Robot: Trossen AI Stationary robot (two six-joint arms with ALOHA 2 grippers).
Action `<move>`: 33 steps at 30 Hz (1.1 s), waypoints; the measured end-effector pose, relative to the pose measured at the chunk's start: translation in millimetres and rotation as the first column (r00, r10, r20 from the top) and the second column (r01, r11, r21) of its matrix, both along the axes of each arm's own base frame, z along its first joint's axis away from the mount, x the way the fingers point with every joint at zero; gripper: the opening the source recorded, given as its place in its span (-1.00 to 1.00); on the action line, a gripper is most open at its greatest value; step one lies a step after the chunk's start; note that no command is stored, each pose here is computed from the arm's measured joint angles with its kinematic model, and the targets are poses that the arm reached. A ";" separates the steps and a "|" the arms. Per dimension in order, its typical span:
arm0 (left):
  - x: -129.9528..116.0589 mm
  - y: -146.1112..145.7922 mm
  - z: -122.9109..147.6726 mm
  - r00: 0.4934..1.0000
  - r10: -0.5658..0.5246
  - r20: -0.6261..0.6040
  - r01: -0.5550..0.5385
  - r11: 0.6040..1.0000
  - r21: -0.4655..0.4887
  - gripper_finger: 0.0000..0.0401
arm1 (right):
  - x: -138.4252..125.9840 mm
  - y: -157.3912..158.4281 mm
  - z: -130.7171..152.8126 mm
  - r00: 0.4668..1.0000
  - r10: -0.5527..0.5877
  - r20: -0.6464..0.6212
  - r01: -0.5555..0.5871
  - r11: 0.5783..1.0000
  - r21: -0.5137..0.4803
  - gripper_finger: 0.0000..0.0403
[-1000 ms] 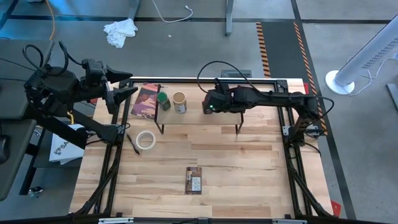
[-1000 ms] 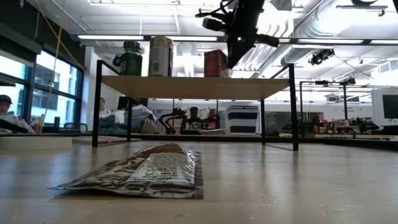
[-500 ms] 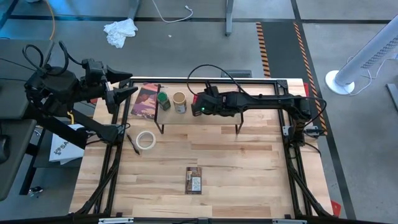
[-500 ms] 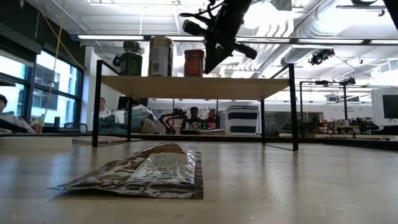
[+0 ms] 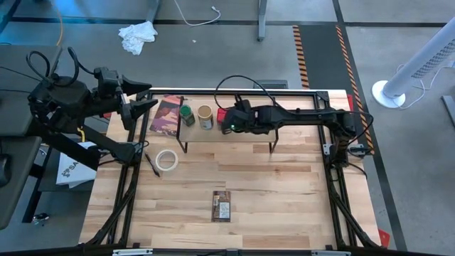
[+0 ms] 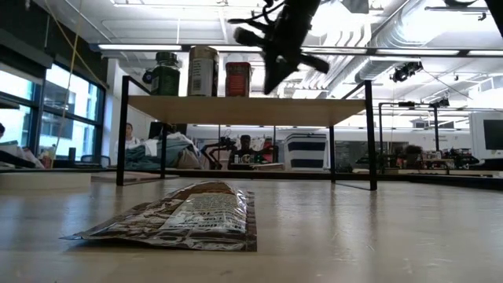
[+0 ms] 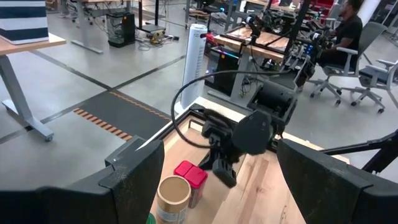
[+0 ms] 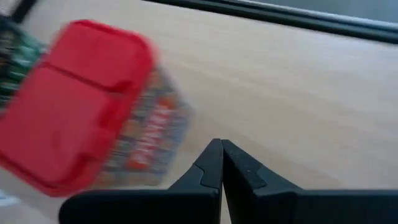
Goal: Shelf spices
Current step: Put the brown seasoning pack on the shelf
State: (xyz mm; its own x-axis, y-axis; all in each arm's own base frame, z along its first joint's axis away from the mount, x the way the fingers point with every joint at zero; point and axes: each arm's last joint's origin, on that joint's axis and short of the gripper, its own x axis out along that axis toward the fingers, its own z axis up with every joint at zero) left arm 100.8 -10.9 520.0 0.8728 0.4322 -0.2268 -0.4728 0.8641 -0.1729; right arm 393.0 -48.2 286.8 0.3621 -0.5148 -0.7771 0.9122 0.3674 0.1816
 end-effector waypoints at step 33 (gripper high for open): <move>71.8 -130.4 -295.3 0.575 -0.654 -0.492 0.417 0.752 -0.511 0.54 | -104.2 186.1 62.0 0.901 0.433 -0.007 -0.421 0.881 0.213 -1.00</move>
State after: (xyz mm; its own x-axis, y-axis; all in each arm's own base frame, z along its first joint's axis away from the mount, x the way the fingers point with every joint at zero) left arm 172.6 -141.3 224.7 0.5224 -0.2658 -0.8102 -0.0333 0.9431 -0.3309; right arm 288.8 137.9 348.8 0.4667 -0.1502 -0.8716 0.6854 0.6843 0.2490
